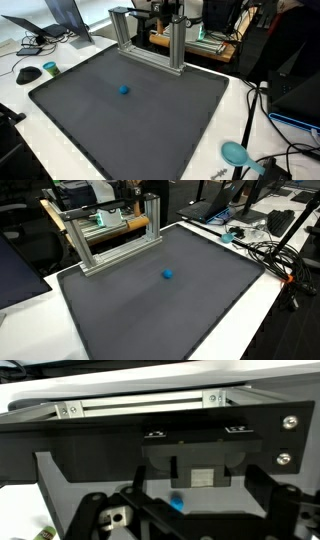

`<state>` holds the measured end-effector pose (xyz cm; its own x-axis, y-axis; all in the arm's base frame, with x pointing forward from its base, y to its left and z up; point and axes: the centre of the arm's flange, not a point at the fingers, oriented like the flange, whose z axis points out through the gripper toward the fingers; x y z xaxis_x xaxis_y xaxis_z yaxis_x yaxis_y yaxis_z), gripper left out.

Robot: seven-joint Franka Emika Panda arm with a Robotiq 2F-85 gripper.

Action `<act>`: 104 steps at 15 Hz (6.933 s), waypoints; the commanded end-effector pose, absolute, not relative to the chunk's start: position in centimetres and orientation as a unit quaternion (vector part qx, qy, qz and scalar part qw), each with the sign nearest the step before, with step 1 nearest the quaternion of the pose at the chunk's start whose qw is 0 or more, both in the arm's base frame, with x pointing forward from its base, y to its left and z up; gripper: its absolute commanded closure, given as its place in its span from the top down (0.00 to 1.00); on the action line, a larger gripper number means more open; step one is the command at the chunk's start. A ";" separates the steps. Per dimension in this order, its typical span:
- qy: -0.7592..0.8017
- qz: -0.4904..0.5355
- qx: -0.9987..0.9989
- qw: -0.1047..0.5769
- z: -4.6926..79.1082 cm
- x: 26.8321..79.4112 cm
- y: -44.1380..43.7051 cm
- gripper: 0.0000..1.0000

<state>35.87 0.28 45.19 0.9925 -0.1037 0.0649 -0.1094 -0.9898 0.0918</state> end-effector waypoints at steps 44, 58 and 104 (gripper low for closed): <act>-0.069 0.024 0.997 0.032 44.6 37.3 0.5 0.22; -0.118 0.132 0.984 0.035 48.8 47.9 -0.6 0.22; -0.067 0.076 0.994 0.030 33.2 59.8 -3.6 0.22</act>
<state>58.87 -3.43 33.41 0.9785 -0.1451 0.1462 -0.1521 -0.9876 0.0378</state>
